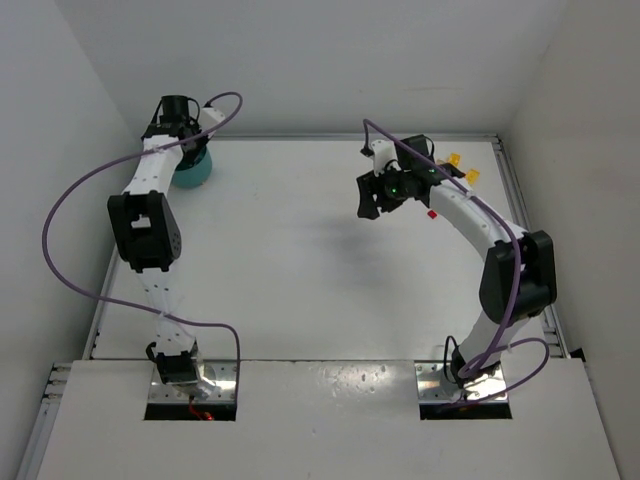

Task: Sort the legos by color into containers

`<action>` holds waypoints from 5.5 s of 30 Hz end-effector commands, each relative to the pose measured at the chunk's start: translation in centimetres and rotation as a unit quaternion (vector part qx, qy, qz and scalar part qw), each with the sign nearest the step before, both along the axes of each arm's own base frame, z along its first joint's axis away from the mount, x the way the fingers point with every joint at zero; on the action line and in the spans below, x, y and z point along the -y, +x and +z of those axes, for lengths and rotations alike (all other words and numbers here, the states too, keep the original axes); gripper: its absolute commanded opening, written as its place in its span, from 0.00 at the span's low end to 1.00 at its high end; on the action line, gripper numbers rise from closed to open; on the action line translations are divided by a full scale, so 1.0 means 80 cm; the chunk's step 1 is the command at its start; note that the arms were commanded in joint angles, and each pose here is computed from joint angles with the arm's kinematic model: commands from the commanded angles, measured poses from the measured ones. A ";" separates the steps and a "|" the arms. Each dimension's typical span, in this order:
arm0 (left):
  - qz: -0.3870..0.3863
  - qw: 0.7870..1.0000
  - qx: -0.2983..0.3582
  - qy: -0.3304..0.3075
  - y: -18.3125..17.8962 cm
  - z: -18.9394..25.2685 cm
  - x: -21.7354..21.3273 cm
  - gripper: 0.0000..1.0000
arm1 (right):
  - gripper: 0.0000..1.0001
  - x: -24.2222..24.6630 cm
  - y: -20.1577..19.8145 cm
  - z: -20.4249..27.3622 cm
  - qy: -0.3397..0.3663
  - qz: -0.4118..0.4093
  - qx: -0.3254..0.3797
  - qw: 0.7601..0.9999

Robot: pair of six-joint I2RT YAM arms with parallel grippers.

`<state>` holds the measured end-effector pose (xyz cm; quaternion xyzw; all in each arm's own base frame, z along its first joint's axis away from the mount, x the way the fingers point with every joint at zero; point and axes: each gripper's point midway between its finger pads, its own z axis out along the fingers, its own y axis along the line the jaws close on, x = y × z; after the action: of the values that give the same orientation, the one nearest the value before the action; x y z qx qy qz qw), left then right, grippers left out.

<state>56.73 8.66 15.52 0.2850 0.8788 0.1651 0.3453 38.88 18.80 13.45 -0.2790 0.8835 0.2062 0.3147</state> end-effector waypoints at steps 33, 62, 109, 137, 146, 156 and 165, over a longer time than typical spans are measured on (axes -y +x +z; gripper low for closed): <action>-0.070 0.965 0.129 -0.216 -0.105 0.201 0.171 0.96 | 0.46 0.142 0.157 0.031 -0.096 -0.221 0.096 0.966; -0.097 0.932 0.098 -0.336 -0.192 0.195 0.279 0.99 | 0.59 0.315 0.254 -0.107 -0.150 -0.308 -0.006 0.940; -0.093 0.938 0.090 -0.322 -0.175 0.181 0.281 0.99 | 0.51 0.309 0.260 -0.168 -0.124 -0.272 -0.020 0.954; -0.154 0.782 -0.128 -0.590 -0.294 0.103 0.361 0.99 | 0.06 0.031 0.010 0.059 0.176 0.068 0.015 0.982; -0.128 0.718 -0.206 -0.653 -0.292 0.094 0.380 0.99 | 0.06 -0.094 -0.084 0.072 0.157 0.219 0.008 0.963; -0.114 0.695 -0.246 -0.666 -0.296 0.078 0.395 0.87 | 0.06 -0.141 -0.115 0.063 0.096 0.281 0.035 0.954; -0.133 0.678 -0.298 -0.659 -0.321 0.064 0.427 0.65 | 0.06 -0.161 -0.115 0.058 0.056 0.289 0.062 0.954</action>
<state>31.58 -24.86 20.41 0.1163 0.7810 -0.5822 0.1940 28.33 30.76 16.34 -0.4982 0.7495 0.3414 0.2711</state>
